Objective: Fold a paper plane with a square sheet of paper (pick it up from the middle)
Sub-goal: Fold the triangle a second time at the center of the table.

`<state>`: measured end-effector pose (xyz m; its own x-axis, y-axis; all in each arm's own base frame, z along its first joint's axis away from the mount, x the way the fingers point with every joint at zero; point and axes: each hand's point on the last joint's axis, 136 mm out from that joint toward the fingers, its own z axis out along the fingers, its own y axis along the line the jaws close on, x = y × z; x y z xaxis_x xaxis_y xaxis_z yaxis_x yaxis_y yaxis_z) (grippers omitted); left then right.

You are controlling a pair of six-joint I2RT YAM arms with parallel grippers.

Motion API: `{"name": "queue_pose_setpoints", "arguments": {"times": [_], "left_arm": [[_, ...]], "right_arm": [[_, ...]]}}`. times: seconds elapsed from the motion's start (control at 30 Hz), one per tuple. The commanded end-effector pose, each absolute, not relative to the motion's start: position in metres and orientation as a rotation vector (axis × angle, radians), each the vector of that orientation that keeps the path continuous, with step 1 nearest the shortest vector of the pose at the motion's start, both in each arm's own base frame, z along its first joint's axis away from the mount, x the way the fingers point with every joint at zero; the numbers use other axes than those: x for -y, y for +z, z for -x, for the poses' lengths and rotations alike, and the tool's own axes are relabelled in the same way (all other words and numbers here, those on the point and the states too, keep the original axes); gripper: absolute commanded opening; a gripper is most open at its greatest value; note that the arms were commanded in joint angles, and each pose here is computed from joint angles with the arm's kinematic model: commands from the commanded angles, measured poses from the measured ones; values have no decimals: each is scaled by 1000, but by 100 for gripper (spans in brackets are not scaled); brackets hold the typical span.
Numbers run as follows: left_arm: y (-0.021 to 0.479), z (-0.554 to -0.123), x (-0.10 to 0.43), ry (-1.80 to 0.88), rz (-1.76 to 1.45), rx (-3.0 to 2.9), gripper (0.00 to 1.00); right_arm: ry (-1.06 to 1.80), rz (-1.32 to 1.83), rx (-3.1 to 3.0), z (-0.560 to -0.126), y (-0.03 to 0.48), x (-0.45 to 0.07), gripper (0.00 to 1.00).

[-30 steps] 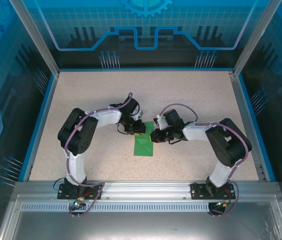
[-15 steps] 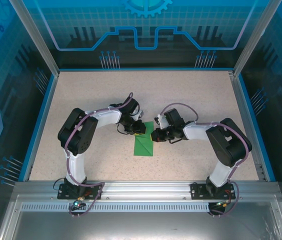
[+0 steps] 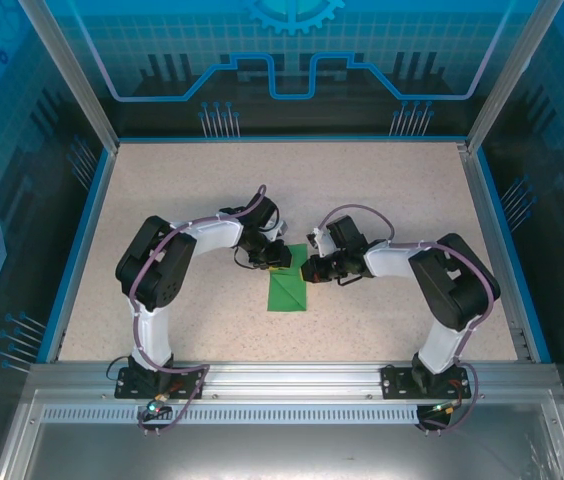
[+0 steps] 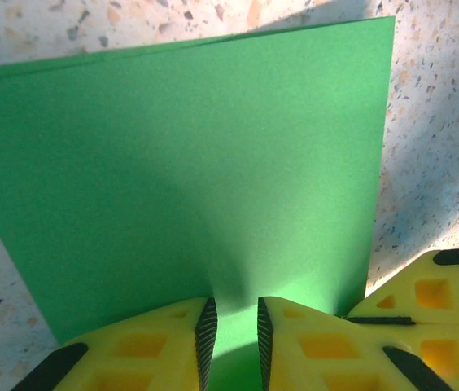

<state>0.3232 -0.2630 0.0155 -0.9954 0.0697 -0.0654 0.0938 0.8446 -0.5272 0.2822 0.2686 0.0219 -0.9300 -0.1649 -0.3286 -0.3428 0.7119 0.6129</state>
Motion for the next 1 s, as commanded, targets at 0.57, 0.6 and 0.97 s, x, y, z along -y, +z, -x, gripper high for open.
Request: {"name": "queue_pose_setpoints", "arguments": {"times": [0.57, 0.6, 0.97], "left_arm": [[14, -320, 259, -862, -116, -3012, 27], [18, -321, 261, -880, -116, -3001, 27], [54, -332, 277, -1017, -120, -2913, 30]], "right_arm": [[927, 430, -2746, -278, 0, -257, 5], [927, 429, -2748, -278, -1, -257, 5], [883, 445, -2776, -274, -8, -256, 5]]}}
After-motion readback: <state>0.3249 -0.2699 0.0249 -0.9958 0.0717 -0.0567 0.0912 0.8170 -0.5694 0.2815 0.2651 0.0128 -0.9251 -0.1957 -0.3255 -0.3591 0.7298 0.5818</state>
